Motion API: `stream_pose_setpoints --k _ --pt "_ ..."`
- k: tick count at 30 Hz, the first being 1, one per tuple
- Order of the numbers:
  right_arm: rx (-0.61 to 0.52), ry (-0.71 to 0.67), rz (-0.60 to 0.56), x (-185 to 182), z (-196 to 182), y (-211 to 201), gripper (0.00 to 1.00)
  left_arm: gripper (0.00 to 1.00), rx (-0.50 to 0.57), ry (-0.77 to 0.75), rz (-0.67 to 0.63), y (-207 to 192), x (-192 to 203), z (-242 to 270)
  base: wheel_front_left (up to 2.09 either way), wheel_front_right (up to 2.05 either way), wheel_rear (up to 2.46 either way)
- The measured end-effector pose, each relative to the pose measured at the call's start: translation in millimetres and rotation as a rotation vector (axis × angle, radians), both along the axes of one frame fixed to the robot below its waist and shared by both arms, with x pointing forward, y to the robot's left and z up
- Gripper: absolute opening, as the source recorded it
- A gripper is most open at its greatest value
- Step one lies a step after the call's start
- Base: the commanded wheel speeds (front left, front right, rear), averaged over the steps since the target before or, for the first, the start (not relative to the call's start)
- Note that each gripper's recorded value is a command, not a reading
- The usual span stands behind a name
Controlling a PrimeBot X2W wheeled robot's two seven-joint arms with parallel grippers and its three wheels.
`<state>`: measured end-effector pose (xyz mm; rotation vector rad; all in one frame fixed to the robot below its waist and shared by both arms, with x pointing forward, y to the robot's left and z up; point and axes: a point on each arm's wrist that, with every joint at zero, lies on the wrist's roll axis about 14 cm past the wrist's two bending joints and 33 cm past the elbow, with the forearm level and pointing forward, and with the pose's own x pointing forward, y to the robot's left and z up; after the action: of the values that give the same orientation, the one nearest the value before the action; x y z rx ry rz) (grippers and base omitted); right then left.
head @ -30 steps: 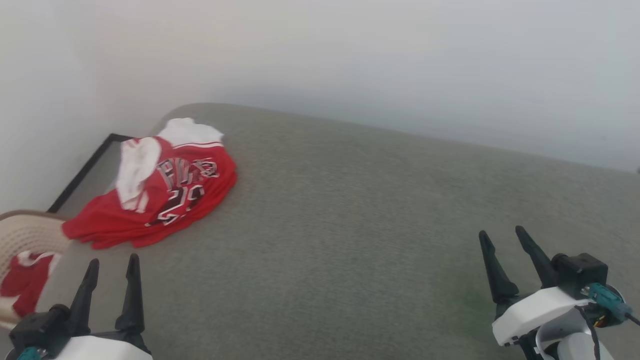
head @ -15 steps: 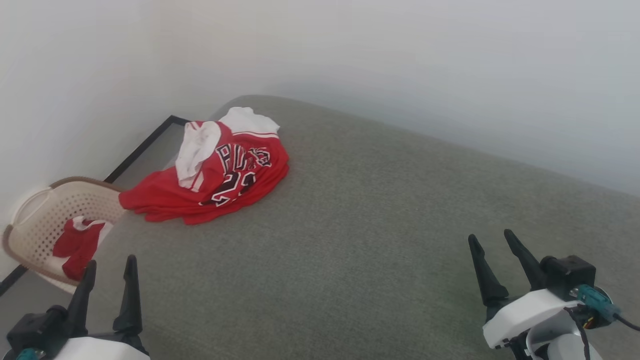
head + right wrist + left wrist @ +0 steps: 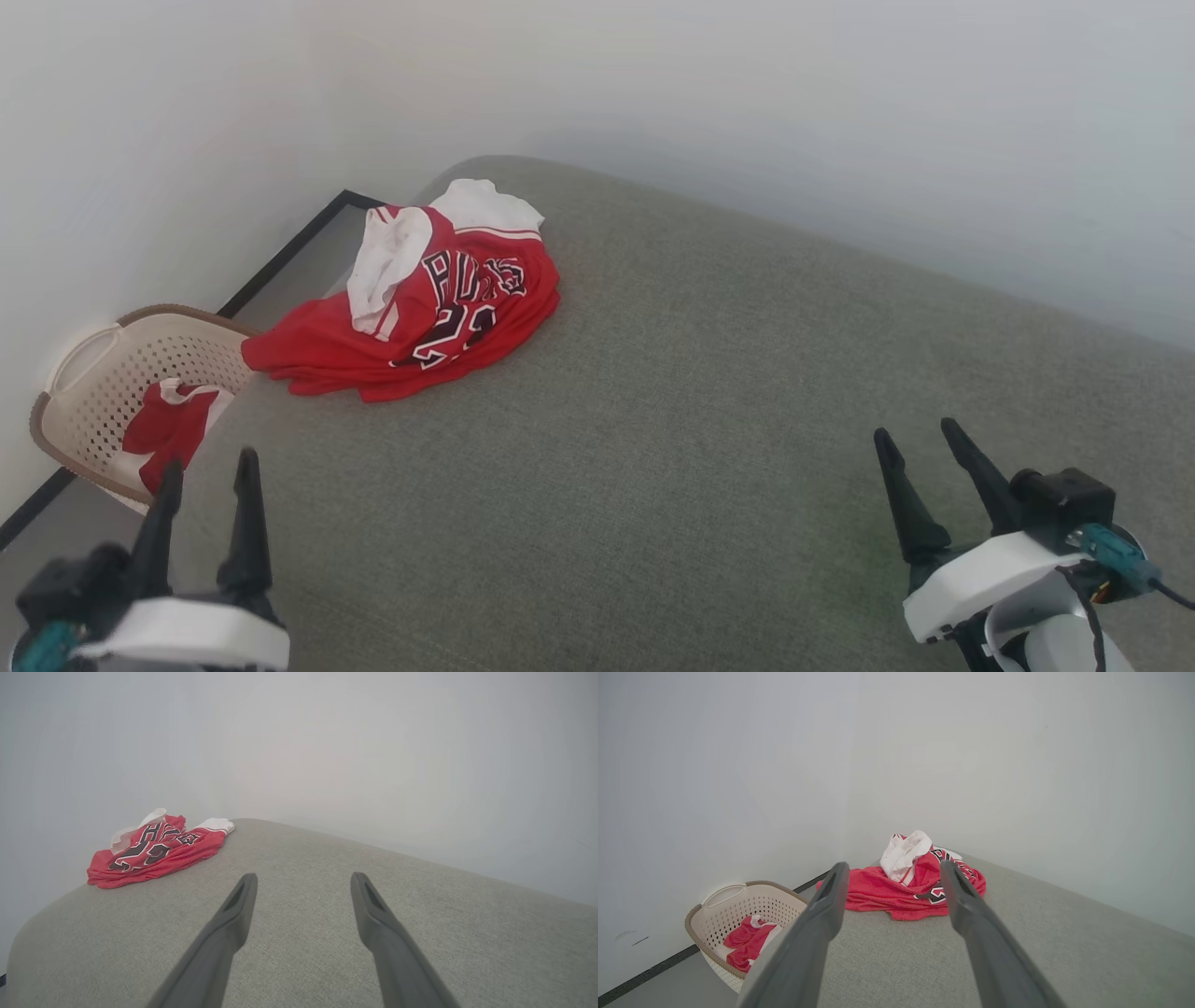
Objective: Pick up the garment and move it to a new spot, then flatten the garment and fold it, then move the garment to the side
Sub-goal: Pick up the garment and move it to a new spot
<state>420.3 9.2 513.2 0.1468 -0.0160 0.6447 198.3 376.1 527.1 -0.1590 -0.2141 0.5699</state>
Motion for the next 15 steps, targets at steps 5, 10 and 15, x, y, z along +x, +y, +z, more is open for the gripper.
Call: stream_pose_setpoints --k 5,10,15 --pt "-0.007 0.001 -0.004 4 -2 -4 1.00 1.00 0.007 -0.026 -0.010 9 22 18 0.00 0.00 0.00" --pt "-0.019 -0.012 -0.011 15 1 -12 1.00 1.00 0.023 -0.009 -0.049 15 54 32 0.00 0.00 0.00" --pt "-0.038 -0.018 -0.020 27 2 -22 1.00 1.00 0.032 0.007 -0.071 26 91 45 0.00 0.00 0.00"
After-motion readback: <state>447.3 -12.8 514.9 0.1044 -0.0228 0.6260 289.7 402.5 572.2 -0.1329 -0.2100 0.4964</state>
